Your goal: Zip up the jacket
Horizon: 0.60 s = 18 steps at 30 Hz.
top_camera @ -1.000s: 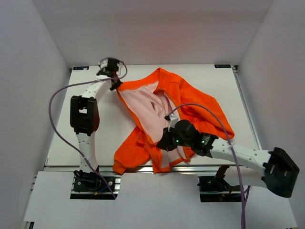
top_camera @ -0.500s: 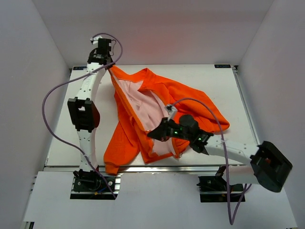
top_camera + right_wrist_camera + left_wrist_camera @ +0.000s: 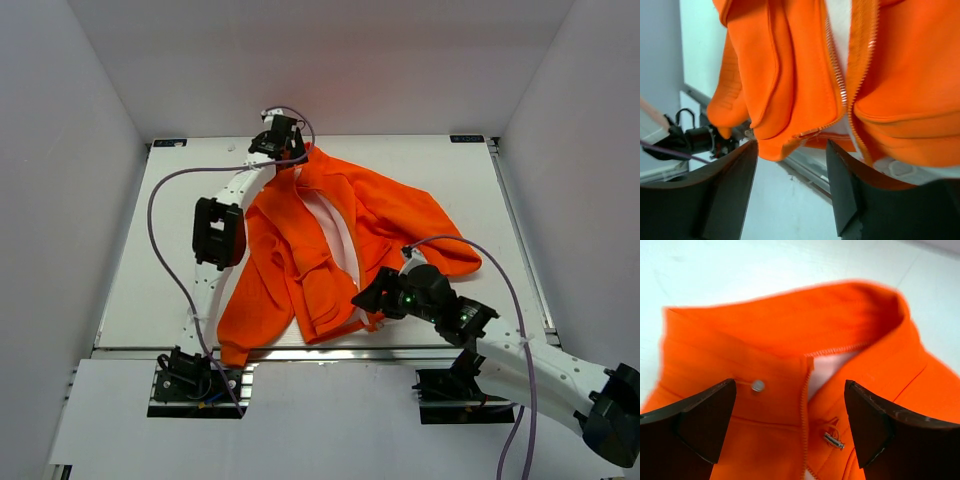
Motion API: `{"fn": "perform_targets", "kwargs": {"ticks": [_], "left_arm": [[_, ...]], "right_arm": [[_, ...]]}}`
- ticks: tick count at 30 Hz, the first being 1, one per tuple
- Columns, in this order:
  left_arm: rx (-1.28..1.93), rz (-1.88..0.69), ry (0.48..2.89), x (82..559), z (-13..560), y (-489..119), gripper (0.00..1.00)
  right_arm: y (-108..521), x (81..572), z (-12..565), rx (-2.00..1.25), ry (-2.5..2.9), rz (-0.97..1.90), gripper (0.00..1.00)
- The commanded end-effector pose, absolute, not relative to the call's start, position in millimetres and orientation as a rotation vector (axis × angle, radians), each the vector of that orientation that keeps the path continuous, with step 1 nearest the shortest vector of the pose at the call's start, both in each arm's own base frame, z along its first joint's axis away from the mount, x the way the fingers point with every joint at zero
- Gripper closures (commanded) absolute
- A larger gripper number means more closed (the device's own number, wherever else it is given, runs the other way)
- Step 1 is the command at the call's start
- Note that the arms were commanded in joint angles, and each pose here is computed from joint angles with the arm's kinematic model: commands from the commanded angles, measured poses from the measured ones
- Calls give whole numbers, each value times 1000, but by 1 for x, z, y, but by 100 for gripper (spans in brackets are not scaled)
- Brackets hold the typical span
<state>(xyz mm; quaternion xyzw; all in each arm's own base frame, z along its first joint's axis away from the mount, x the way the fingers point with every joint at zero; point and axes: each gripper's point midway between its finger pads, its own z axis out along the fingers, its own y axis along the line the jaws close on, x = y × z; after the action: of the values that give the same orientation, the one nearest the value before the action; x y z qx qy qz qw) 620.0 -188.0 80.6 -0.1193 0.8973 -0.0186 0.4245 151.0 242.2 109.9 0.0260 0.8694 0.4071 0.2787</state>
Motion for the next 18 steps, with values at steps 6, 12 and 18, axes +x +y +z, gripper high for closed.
{"fn": "perform_targets", "kwargs": {"ticks": [6,12,18], "left_arm": [[-313,-167,2034,587,253,-163,2],[-171,-425,2147,486,261,-222,2],[57,-798,2267,365,202,-317,2]], "right_arm": [[187,168,117,-11,2384,606,26],[179,186,123,-28,2352,476,24],[210,189,120,-206,2359,538,11]]}}
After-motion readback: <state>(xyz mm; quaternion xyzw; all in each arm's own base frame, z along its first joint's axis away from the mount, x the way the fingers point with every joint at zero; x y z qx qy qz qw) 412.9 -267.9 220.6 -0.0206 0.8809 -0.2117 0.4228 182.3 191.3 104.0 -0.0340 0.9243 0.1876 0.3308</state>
